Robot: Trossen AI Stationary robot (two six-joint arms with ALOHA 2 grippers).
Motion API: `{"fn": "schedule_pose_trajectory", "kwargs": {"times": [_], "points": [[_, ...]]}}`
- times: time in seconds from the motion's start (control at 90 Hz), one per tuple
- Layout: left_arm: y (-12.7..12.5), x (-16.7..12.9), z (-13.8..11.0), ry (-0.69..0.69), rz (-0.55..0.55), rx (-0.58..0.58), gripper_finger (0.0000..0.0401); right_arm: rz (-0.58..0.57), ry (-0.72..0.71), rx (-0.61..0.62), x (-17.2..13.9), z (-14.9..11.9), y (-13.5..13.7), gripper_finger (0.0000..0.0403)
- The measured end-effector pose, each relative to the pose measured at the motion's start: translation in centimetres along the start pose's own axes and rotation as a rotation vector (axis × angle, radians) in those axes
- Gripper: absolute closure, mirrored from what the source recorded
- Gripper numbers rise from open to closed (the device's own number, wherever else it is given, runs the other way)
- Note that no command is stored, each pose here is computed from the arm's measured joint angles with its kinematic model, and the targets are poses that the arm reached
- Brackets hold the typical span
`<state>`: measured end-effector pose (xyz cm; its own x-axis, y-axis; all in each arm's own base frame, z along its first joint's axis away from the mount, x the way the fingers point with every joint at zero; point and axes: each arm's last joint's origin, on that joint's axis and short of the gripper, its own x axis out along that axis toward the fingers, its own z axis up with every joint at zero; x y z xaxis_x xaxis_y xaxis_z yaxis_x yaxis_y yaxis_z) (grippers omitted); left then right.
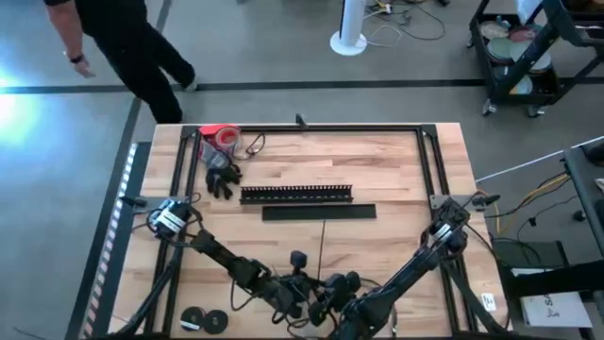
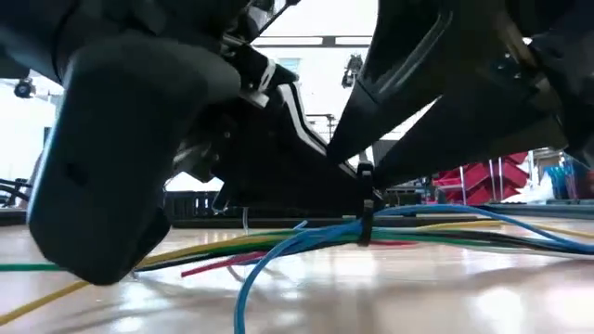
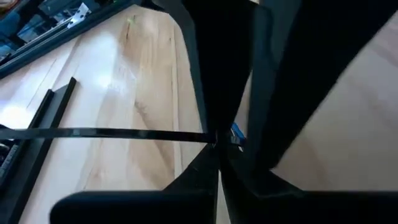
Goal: Ziptie cables
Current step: Wrap the cable wires with the black zip tie
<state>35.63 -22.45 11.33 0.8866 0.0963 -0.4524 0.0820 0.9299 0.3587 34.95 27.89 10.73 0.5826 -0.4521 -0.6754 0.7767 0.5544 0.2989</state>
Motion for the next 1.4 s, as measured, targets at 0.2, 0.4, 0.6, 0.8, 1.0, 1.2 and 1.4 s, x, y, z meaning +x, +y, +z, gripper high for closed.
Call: {"fn": "schedule_pose_trajectory", "kwargs": {"times": [0.2,0.4,0.6,0.8,1.0,1.2,1.4], "points": [[-0.3,-0.3,-0.2,0.024,-0.009,0.002,0.0401,-0.028,-0.004,0.027,0.2,0.3,-0.3,0.0311],[-0.5,-0.5,-0.4,0.042,-0.014,0.007,0.0401,-0.049,0.025,0.043,0.5,0.5,-0.4,0.0341],[-0.5,-0.6,-0.3,0.041,-0.022,0.007,0.0401,-0.045,0.045,0.042,0.8,0.6,-0.3,0.0359],[-0.6,-0.6,-0.3,0.042,-0.026,0.009,0.0401,-0.029,0.068,0.011,0.9,0.6,0.0,0.0364],[-0.6,-0.6,-0.3,0.042,-0.026,0.01,0.0401,-0.028,0.075,-0.019,0.9,0.7,0.0,0.0357],[-0.6,-0.6,-0.4,0.047,-0.025,0.018,0.0401,-0.017,0.097,-0.115,0.8,0.6,0.1,0.0365],[-0.5,-1.2,0.1,0.052,-0.028,0.027,0.0378,-0.008,0.09,-0.173,0.7,0.6,0.1,0.0399]]}}
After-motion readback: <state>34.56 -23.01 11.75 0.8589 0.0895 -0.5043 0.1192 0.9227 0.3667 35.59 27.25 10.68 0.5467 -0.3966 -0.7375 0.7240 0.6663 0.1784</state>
